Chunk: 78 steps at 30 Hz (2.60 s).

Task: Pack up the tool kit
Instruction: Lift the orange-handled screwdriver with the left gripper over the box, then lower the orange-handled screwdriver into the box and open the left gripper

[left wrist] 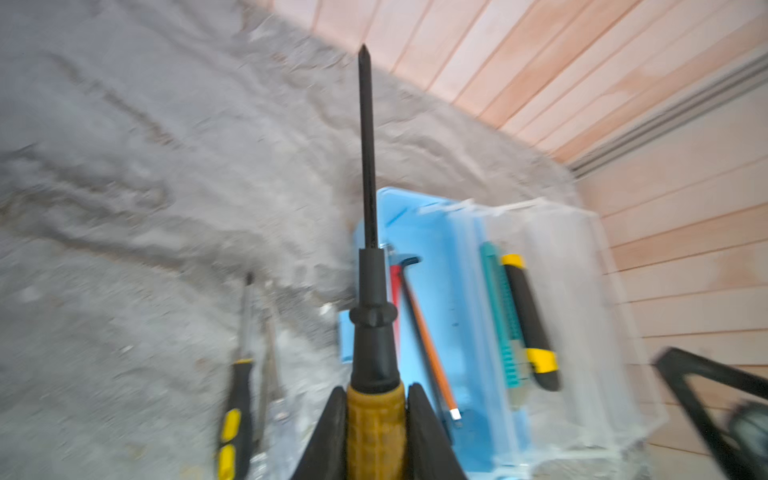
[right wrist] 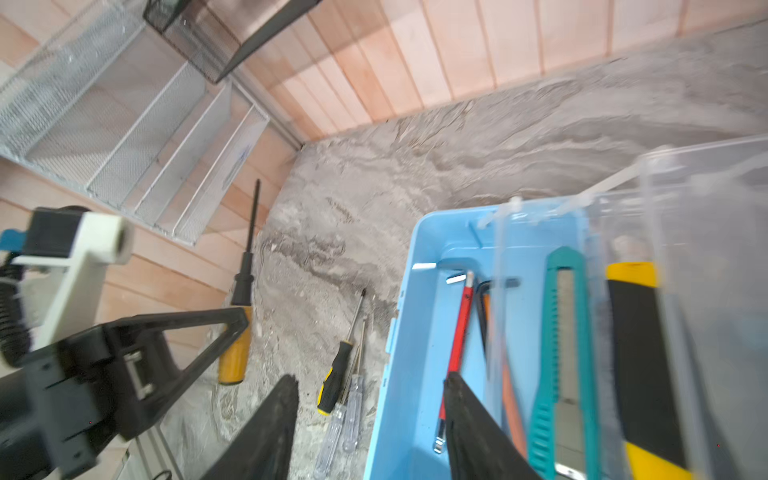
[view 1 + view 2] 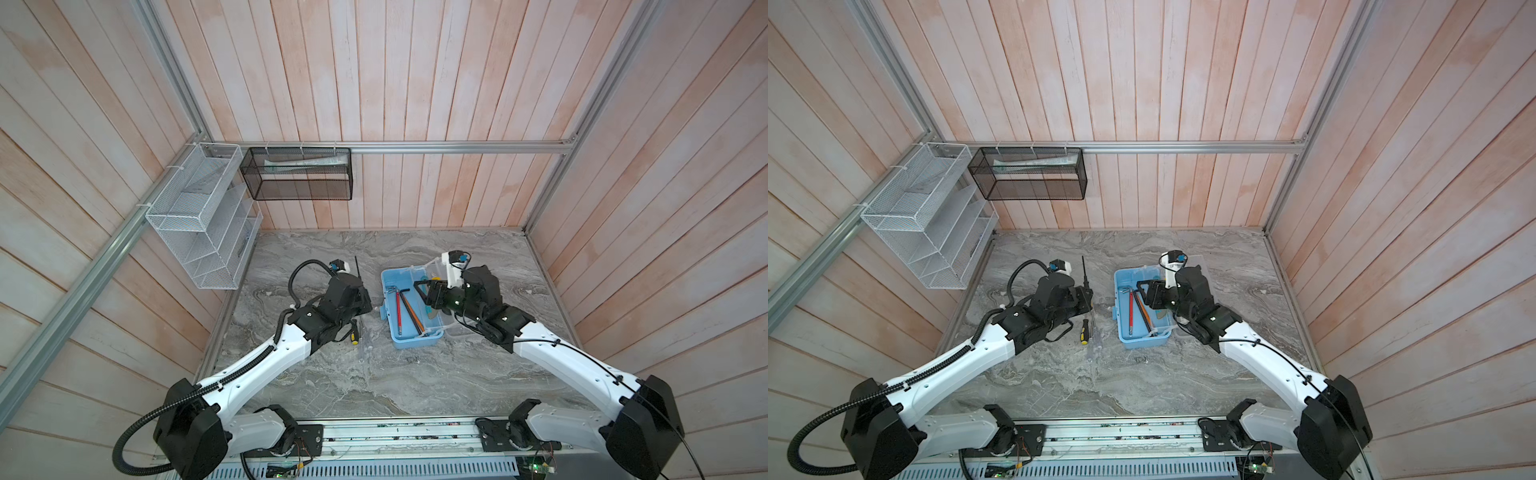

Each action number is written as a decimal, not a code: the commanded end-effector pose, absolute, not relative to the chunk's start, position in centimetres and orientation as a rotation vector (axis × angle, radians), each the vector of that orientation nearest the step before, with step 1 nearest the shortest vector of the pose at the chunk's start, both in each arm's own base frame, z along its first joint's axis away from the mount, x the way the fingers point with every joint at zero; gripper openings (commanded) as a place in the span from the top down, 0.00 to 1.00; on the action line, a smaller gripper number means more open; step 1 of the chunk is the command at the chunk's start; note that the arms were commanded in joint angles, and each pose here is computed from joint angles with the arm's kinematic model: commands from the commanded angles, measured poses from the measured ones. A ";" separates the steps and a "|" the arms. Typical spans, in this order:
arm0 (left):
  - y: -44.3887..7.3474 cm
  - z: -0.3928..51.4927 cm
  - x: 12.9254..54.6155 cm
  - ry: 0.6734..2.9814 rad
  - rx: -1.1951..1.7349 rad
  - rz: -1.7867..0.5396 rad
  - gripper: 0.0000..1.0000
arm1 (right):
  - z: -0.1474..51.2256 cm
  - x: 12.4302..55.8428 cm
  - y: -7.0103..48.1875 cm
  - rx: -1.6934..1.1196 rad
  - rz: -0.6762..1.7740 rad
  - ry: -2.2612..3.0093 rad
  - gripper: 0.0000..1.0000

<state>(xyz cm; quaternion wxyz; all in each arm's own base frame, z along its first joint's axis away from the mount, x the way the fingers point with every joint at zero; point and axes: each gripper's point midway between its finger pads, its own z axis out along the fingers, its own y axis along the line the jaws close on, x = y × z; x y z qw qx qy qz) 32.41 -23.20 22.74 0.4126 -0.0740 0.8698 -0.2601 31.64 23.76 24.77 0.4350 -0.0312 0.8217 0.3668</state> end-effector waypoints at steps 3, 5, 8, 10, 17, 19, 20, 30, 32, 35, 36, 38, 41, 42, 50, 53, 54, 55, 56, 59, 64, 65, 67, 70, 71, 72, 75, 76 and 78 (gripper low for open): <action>-30.5 27.3 33.8 2.031 -0.117 -0.943 1.00 | 25.2 32.0 19.2 0.055 0.892 2.014 0.45; -33.0 27.5 34.3 2.011 -0.104 -1.034 1.00 | 25.3 32.1 17.5 0.096 0.858 2.004 0.45; -36.6 27.2 35.1 2.010 -0.085 -1.152 1.00 | 25.4 32.2 15.2 0.146 0.814 1.989 0.45; -38.8 26.5 35.5 2.015 -0.079 -1.208 1.00 | 25.5 32.2 13.8 0.173 0.791 1.977 0.45; -44.8 23.8 35.6 2.060 -0.044 -1.335 1.00 | 25.5 31.6 11.7 0.210 0.779 1.956 0.44; -46.0 22.8 35.7 2.081 -0.050 -1.343 1.00 | 25.4 31.4 11.4 0.213 0.777 1.954 0.44; -46.3 22.4 35.7 2.090 -0.055 -1.348 1.00 | 25.4 31.3 11.3 0.213 0.774 1.953 0.44; -47.9 18.9 36.1 2.173 -0.136 -1.340 1.00 | 24.5 30.8 10.7 0.207 0.772 1.957 0.44; -48.1 18.4 36.1 2.190 -0.145 -1.334 1.00 | 24.3 30.7 10.6 0.209 0.775 1.956 0.44; -48.3 17.8 36.2 2.211 -0.151 -1.327 1.00 | 24.0 30.5 10.6 0.210 0.781 1.960 0.44; -48.5 17.5 36.1 2.220 -0.152 -1.324 1.00 | 23.9 30.5 10.5 0.212 0.783 1.961 0.44; -48.6 17.2 36.1 2.230 -0.154 -1.320 1.00 | 23.8 30.4 10.5 0.212 0.784 1.963 0.44; -48.8 16.7 35.9 2.246 -0.155 -1.319 1.00 | 23.6 30.3 10.4 0.216 0.784 1.963 0.44; -48.9 16.7 35.9 2.248 -0.153 -1.322 0.97 | 23.6 30.2 10.5 0.214 0.785 1.964 0.44; -48.9 16.1 35.7 2.263 -0.144 -1.311 0.76 | 23.4 30.4 10.4 0.220 0.785 1.967 0.44; -48.8 16.2 35.9 2.260 -0.141 -1.314 0.74 | 23.2 30.6 10.4 0.219 0.786 1.972 0.44; -48.9 16.3 35.9 2.259 -0.134 -1.316 0.73 | 23.1 30.6 10.5 0.220 0.790 1.974 0.44; -48.8 16.5 35.9 2.258 -0.131 -1.315 0.73 | 23.2 30.6 10.6 0.217 0.794 1.974 0.44; -48.8 16.5 36.0 2.255 -0.131 -1.314 0.71 | 23.1 30.7 10.6 0.217 0.798 1.976 0.44; -48.6 16.8 36.1 2.249 -0.125 -1.313 0.70 | 22.9 30.8 10.8 0.215 0.805 1.984 0.44; -49.0 17.5 36.2 2.233 -0.096 -1.322 0.67 | 23.0 31.1 11.0 0.210 0.816 1.984 0.44; -49.0 17.5 36.2 2.235 -0.094 -1.316 0.67 | 23.0 31.1 11.0 0.210 0.816 1.986 0.44; -48.8 17.8 36.3 2.229 -0.091 -1.313 0.67 | 23.2 31.1 11.0 0.206 0.816 1.983 0.44; -48.4 18.9 36.5 2.203 -0.066 -1.310 0.67 | 23.9 31.1 11.1 0.199 0.819 1.972 0.44; -48.2 19.2 36.5 2.198 -0.053 -1.301 0.67 | 24.0 31.2 11.1 0.200 0.819 1.970 0.44; -47.9 19.9 36.5 2.181 -0.033 -1.293 0.64 | 24.1 31.2 11.1 0.198 0.819 1.968 0.44; -46.0 21.9 36.4 2.115 0.044 -1.194 0.53 | 24.7 31.2 11.2 0.189 0.825 1.959 0.44; -45.2 22.4 36.2 2.100 0.081 -1.141 0.50 | 24.9 31.2 11.3 0.185 0.830 1.957 0.44; -43.3 22.7 36.0 2.115 0.128 -1.010 0.48 | 25.2 31.1 11.5 0.174 0.848 1.954 0.45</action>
